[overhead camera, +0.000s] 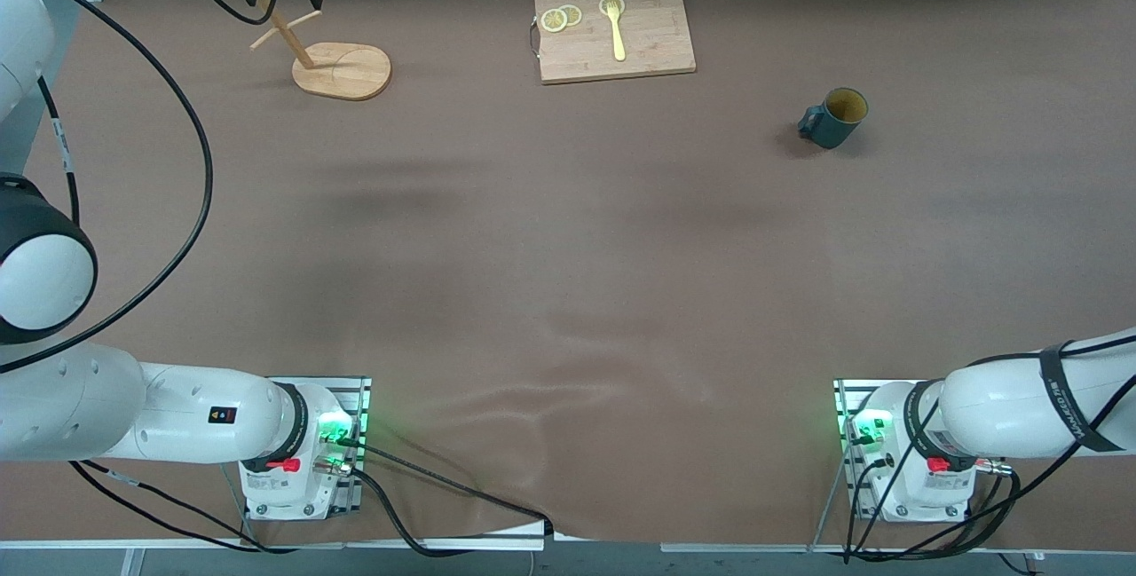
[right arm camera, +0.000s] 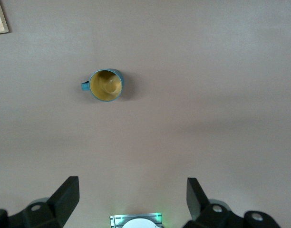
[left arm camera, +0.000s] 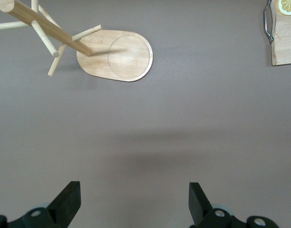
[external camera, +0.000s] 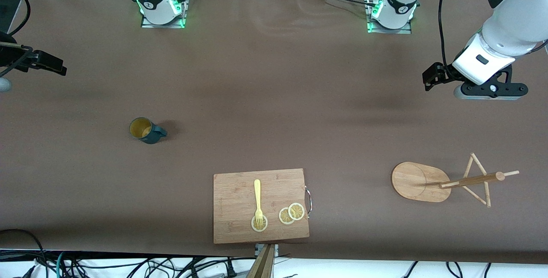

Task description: Pass cup and hang on rack

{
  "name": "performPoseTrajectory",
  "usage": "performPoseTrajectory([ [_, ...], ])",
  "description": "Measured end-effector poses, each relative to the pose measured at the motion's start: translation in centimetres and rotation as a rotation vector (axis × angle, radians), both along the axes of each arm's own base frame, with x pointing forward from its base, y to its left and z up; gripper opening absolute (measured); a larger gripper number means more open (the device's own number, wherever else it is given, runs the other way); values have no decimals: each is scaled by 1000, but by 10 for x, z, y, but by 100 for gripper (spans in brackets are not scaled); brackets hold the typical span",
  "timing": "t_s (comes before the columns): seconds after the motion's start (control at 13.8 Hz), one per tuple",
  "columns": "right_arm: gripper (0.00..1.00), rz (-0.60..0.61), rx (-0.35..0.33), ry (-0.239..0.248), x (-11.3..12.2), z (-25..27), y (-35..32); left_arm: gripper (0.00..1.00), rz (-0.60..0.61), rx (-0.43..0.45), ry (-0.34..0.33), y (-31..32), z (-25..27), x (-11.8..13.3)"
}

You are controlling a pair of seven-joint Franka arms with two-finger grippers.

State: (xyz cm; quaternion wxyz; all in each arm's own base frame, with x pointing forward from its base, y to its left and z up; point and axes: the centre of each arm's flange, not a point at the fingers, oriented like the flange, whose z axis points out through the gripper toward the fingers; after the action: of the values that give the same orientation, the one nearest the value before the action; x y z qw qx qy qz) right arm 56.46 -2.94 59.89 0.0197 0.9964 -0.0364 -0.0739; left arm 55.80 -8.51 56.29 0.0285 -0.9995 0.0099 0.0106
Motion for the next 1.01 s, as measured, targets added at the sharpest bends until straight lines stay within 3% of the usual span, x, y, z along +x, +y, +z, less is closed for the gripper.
performPoseTrajectory([
  [1.01, 100, -2, 0, -7, 1, 0, -1, 100, -19, 0, 0, -10, 0, -2],
])
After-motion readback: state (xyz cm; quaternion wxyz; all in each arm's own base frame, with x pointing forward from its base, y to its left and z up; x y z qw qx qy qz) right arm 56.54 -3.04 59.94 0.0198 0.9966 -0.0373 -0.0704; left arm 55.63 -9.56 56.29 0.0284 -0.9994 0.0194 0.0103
